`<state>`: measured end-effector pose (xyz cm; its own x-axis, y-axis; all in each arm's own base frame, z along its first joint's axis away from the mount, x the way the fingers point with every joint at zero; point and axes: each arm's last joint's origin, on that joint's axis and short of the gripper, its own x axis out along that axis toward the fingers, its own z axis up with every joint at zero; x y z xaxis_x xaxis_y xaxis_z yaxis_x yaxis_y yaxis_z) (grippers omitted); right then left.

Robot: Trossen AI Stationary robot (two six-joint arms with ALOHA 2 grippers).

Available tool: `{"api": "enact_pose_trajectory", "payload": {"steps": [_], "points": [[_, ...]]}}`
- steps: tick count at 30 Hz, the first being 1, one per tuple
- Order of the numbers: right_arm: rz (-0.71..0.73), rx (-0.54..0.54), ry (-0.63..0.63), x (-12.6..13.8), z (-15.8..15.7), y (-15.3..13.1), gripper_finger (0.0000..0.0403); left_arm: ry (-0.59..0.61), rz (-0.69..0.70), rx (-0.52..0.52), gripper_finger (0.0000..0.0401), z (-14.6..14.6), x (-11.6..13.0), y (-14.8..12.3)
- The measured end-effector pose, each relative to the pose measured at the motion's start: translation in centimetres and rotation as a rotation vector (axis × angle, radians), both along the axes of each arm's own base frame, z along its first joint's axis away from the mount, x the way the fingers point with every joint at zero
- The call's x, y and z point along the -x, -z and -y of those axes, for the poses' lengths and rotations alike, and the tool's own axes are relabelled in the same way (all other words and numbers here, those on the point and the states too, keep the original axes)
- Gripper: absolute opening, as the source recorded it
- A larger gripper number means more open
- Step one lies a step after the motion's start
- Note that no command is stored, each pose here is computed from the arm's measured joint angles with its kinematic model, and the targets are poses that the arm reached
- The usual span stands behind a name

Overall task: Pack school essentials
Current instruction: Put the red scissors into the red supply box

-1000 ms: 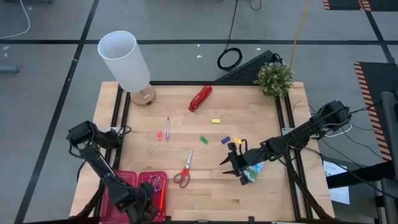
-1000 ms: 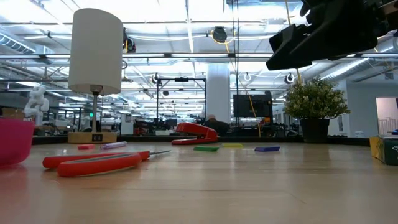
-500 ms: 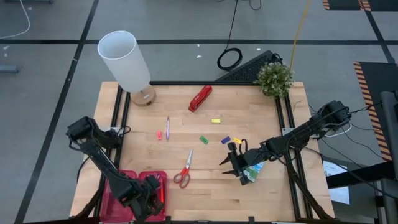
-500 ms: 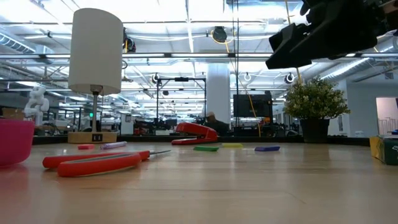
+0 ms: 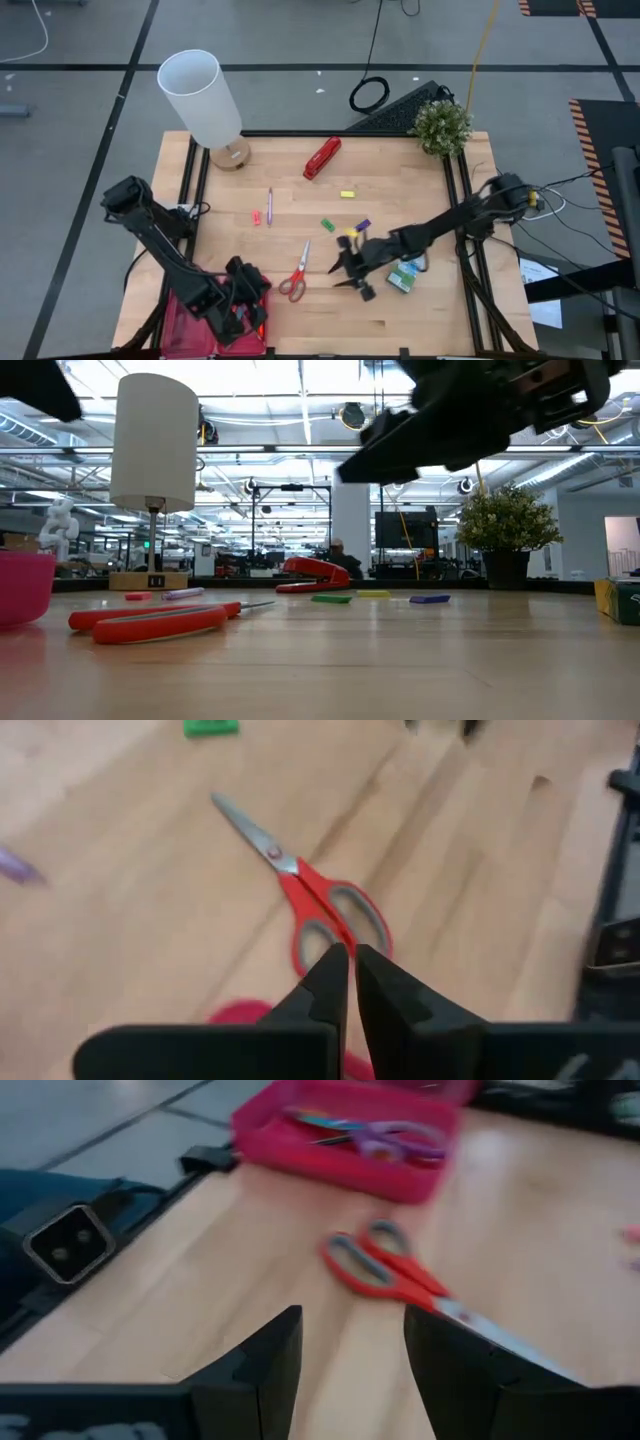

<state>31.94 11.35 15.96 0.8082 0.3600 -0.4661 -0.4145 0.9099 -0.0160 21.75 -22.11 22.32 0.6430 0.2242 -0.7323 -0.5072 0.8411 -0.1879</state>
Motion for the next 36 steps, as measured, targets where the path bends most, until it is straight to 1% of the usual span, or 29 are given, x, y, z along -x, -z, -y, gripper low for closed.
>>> {"api": "enact_pose_trajectory", "payload": {"steps": [4,7,10,13,16,20,23,27,30,33,36], "points": [[-0.062,0.0,-0.103,-3.4,-0.9,0.9,0.0169,0.028,-0.006,-0.084,0.0024,-0.8,-0.8,0.0],[-0.105,0.022,-0.156,-5.7,-1.1,1.3,0.0169,0.055,-0.024,-0.135,0.0024,-1.4,-1.3,0.0],[-0.132,0.056,-0.173,-7.7,-1.0,1.9,0.0169,0.085,-0.044,-0.178,0.0024,-1.8,-1.5,0.0],[-0.157,0.082,-0.172,-9.2,-0.1,2.1,0.0169,0.121,-0.057,-0.213,0.0024,-1.8,-1.6,0.1],[-0.154,0.109,-0.154,-10.0,1.5,1.8,0.0169,0.122,-0.069,-0.22,0.0024,-2.0,-1.2,1.0],[-0.123,0.16,-0.156,-10.6,4.2,1.8,0.0169,0.085,-0.073,-0.199,0.0024,-2.1,-0.5,2.2],[-0.101,0.137,-0.205,-10.8,6.1,1.7,0.0169,0.077,-0.049,-0.176,0.0024,-2.1,-0.2,3.0],[-0.092,0.119,-0.264,-11.0,7.9,2.6,0.0169,0.084,-0.027,-0.157,0.0024,-1.9,0.0,3.7],[-0.068,0.107,-0.299,-11.7,8.3,3.1,0.0169,0.08,-0.013,-0.144,0.0024,-1.9,0.0,3.9],[-0.078,0.085,-0.329,-12.7,8.3,4.1,0.0169,0.079,-0.003,-0.145,0.0024,-1.8,-0.1,3.9],[-0.141,0.093,-0.363,-13.4,7.6,5.3,0.0169,0.087,-0.004,-0.151,0.0024,-1.8,-0.2,3.8]]}}
